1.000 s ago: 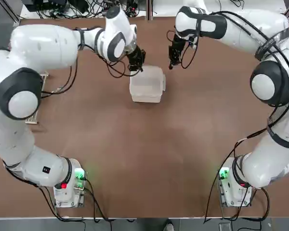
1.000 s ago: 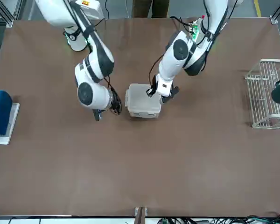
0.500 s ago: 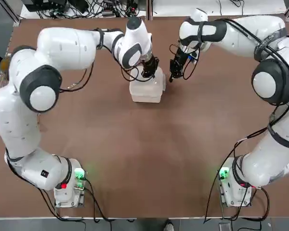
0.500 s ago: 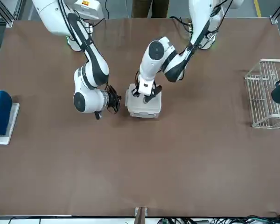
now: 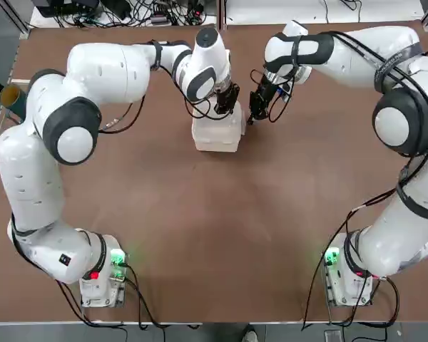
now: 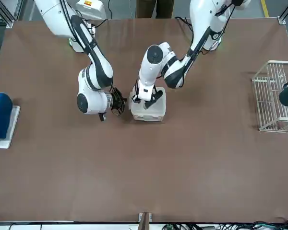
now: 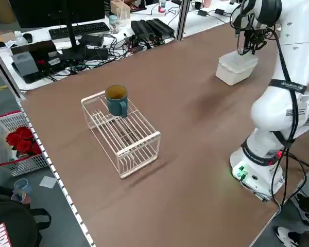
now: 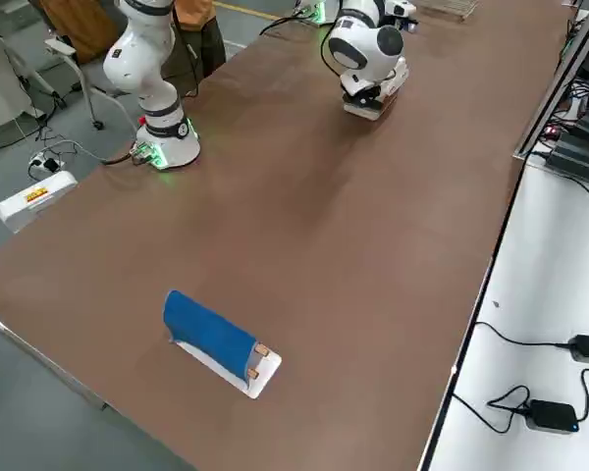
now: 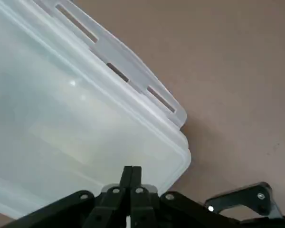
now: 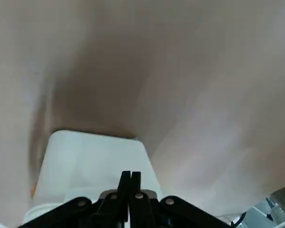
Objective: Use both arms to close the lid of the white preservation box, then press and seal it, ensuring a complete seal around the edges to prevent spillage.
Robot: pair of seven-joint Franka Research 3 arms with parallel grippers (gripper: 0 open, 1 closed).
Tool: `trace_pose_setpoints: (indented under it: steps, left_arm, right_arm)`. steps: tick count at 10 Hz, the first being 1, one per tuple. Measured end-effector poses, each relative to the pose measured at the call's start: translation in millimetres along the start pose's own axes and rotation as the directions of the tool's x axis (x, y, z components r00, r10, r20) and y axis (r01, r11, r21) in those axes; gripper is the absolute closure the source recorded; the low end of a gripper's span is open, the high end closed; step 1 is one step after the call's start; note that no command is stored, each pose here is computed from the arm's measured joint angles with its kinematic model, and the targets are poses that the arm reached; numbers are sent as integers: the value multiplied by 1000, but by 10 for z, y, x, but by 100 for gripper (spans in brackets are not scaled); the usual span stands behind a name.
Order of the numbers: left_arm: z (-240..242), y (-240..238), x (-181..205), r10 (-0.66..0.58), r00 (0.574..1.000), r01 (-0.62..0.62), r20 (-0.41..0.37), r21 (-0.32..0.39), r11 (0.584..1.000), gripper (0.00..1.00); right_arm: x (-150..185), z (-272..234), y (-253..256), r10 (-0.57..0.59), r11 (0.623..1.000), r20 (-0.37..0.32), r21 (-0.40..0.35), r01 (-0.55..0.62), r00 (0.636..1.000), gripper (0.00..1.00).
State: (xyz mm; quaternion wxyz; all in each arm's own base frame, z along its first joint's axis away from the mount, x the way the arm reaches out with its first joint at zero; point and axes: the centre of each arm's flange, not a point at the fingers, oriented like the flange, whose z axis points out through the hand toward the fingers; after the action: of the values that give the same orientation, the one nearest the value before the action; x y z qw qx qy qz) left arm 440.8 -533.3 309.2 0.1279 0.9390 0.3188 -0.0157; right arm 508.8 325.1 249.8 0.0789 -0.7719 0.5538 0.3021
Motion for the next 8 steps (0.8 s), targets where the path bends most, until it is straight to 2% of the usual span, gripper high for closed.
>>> trace_pose_setpoints:
  steps: [4,8]
  left_arm:
    - [6,14,-11,0,1000,0,-5,-1,1000,99]
    - [9,21,-9,0,1000,0,-4,-2,1000,99]
  right_arm:
    - [-163,86,-10,-21,999,-8,34,22,1000,94]
    - [-166,105,-1,-35,998,-14,42,36,999,94]
